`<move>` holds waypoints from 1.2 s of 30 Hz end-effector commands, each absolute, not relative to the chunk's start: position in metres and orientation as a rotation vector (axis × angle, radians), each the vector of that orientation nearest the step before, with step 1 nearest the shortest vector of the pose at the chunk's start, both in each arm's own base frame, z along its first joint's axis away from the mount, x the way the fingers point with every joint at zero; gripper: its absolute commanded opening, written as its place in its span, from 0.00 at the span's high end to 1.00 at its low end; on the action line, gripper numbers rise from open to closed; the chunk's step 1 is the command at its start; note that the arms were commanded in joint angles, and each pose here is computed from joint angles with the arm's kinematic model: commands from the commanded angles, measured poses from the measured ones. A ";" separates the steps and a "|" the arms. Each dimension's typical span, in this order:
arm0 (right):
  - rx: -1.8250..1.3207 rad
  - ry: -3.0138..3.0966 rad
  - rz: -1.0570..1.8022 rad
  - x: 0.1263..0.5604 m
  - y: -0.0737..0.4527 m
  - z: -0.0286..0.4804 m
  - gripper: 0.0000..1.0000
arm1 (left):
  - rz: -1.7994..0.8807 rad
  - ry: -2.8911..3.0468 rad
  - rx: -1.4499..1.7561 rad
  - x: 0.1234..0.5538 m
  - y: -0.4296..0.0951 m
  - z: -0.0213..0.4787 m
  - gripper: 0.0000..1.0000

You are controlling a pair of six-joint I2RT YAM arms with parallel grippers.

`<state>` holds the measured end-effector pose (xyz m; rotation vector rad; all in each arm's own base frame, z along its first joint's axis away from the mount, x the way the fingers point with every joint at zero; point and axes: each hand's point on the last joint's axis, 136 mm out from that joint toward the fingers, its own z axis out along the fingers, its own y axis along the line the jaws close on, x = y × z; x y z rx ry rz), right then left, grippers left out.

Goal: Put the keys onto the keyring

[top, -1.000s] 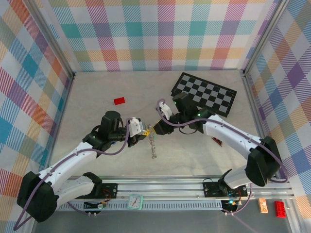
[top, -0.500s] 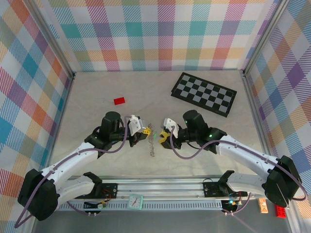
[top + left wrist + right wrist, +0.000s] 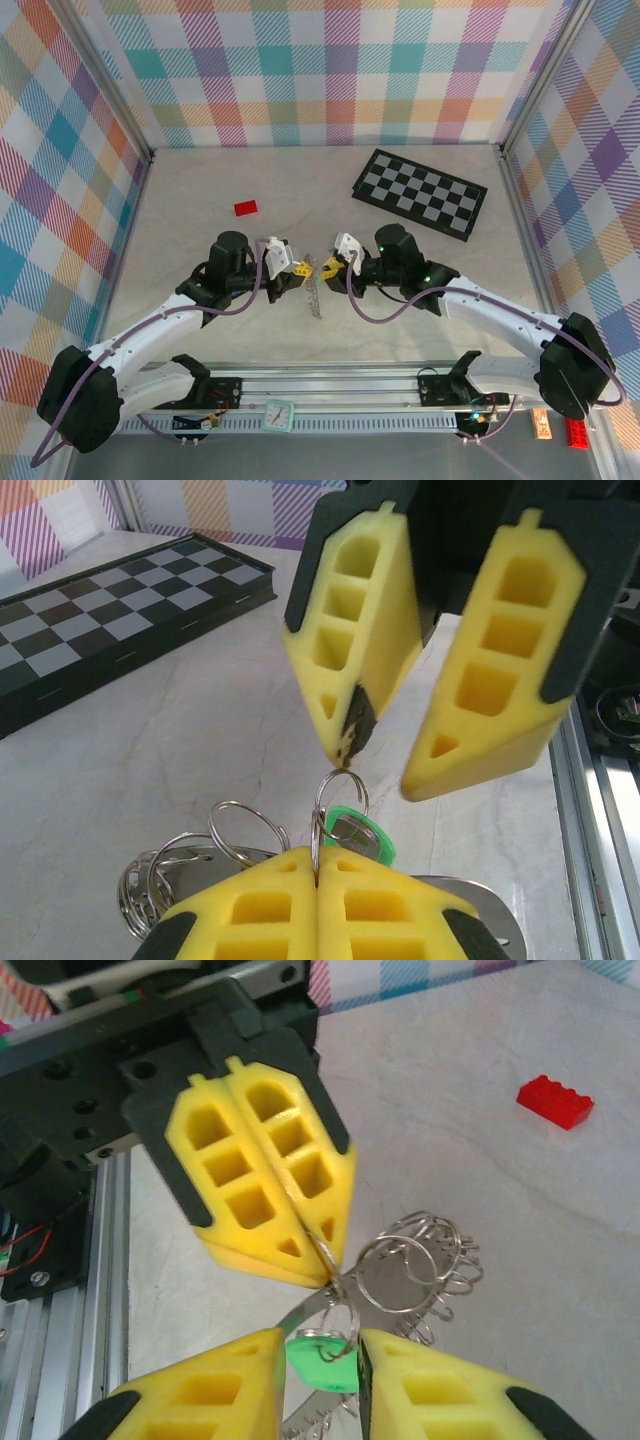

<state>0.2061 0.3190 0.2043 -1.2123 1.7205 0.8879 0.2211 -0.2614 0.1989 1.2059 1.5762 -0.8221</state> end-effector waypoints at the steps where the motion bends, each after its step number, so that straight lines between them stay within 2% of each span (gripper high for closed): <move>1: -1.143 1.751 0.892 0.215 0.321 0.213 0.76 | -0.853 1.491 1.222 0.214 -0.268 0.212 1.00; 16: -1.110 1.783 1.047 0.206 0.332 0.217 0.86 | -0.844 1.475 1.226 0.213 -0.268 0.214 1.00; 21: -1.114 1.786 1.057 0.205 0.332 0.216 0.97 | -0.839 1.474 1.228 0.213 -0.267 0.214 1.00; 24: -1.102 1.801 1.053 0.208 0.329 0.215 1.00 | -0.838 1.469 1.229 0.213 -0.267 0.215 1.00; 29: -1.072 1.853 1.062 0.214 0.320 0.210 1.00 | -0.848 1.437 1.235 0.210 -0.268 0.223 1.00; 36: -1.165 1.844 1.185 0.200 0.322 0.212 1.00 | -0.867 1.394 1.245 0.203 -0.280 0.238 1.00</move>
